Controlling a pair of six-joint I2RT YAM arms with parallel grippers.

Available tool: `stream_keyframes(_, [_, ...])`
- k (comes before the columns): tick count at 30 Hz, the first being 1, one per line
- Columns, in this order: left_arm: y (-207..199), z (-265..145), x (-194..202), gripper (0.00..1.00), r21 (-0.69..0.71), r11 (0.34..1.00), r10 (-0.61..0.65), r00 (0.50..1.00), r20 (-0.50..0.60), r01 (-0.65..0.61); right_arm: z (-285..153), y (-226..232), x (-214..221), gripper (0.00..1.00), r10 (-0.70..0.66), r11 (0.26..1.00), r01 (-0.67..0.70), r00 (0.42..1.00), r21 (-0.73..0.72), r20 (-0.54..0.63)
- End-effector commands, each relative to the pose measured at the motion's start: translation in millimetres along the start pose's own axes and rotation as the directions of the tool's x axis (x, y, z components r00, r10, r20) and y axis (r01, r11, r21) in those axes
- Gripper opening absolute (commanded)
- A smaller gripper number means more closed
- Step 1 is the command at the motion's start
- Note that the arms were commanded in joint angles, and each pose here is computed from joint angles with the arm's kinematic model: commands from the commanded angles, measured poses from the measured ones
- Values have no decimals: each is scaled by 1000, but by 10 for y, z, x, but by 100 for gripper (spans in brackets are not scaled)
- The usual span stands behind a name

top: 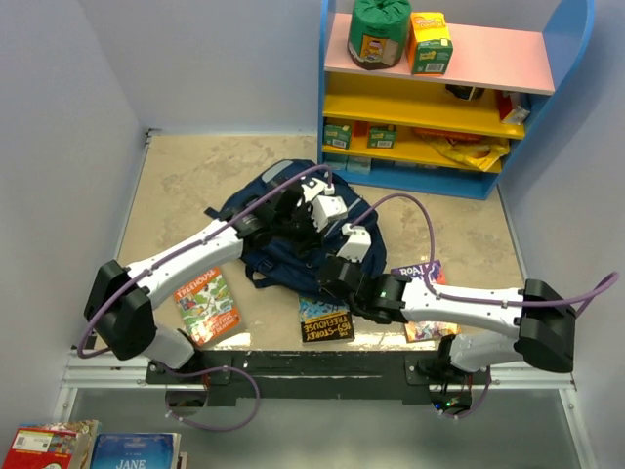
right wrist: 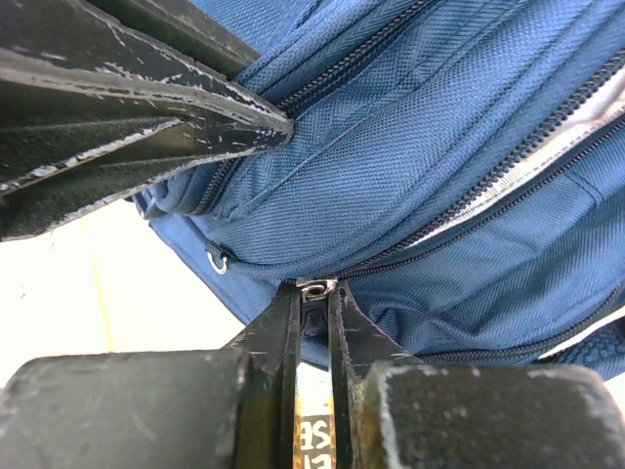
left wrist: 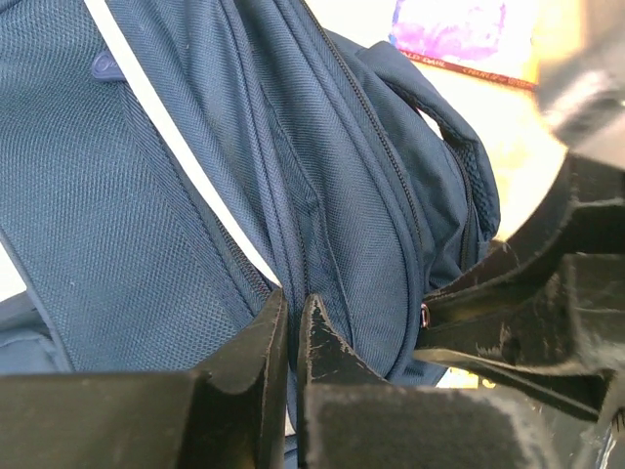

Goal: Pack the student bag
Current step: Zip the student bag at the center of the board.

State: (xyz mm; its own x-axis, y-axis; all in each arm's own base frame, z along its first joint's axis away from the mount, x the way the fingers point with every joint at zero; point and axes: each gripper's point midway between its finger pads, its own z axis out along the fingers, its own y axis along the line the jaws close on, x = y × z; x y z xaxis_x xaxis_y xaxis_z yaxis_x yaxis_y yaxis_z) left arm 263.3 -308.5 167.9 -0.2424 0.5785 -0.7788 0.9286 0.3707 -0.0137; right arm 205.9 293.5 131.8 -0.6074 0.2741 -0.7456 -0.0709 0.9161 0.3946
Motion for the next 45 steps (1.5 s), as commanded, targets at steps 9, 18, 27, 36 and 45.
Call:
stream_keyframes(9, [-285,-521,-164,46,107,952,278,957,81,-286,-212,222,42,0,-69,979,53,995,-197,-71])
stream_keyframes(18, [-785,-557,325,31,361,880,294,951,99,-310,-304,370,200,0,-116,951,66,982,-301,-152])
stream_keyframes(27, [-656,-354,649,33,315,882,354,934,51,-352,-348,555,335,0,-262,896,154,940,-416,-217])
stream_keyframes(36, [-347,-207,778,33,178,907,391,920,-24,-381,-548,771,266,0,-301,816,158,937,-557,-175])
stream_keyframes(45, [-130,-155,712,4,70,915,402,915,-45,-398,-599,793,393,0,-338,774,157,922,-614,-191])
